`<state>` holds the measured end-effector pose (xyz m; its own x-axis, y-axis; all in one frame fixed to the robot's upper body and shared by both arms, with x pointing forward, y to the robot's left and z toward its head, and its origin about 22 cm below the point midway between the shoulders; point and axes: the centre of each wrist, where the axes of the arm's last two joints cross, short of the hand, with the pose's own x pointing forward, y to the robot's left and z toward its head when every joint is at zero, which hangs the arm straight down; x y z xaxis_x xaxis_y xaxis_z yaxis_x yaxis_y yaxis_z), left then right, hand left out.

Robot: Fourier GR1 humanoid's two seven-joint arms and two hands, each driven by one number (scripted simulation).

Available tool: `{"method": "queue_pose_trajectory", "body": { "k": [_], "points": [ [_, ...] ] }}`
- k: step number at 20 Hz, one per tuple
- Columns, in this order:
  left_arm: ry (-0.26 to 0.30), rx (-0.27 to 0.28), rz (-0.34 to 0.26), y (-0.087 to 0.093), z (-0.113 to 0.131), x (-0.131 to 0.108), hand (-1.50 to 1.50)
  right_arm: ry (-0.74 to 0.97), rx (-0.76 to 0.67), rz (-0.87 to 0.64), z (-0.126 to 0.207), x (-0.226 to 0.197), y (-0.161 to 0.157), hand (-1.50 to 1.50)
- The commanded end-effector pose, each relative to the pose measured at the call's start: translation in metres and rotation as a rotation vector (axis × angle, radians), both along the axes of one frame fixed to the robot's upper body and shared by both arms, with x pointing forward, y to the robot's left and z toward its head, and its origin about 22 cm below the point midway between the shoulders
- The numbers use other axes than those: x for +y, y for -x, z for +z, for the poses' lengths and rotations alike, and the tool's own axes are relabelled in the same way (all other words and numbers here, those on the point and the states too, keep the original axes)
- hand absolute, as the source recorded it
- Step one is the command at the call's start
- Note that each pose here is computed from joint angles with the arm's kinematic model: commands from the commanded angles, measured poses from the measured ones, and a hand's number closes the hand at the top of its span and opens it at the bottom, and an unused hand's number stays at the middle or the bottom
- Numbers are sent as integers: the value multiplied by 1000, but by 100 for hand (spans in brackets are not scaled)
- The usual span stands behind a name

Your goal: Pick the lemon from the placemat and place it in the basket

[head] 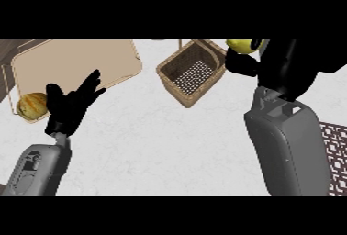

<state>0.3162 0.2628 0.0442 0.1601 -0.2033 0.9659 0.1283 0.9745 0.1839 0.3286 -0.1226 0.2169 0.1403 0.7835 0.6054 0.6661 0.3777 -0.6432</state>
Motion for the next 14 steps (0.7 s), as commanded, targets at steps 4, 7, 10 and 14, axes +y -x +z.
{"method": "queue_pose_trajectory", "body": {
  "k": [4,7,10,14],
  "points": [
    [-3,-20,8,-5,2,-5,0,-21,27,-179,60,71,-14,150],
    [-3,-19,-4,-8,8,0,0,-63,33,-192,76,91,-21,150],
    [6,-36,6,-13,13,-3,0,-66,32,-199,77,105,-30,150],
    [7,-19,55,-6,3,3,0,-82,-19,-328,82,107,-38,150]
  ]
}}
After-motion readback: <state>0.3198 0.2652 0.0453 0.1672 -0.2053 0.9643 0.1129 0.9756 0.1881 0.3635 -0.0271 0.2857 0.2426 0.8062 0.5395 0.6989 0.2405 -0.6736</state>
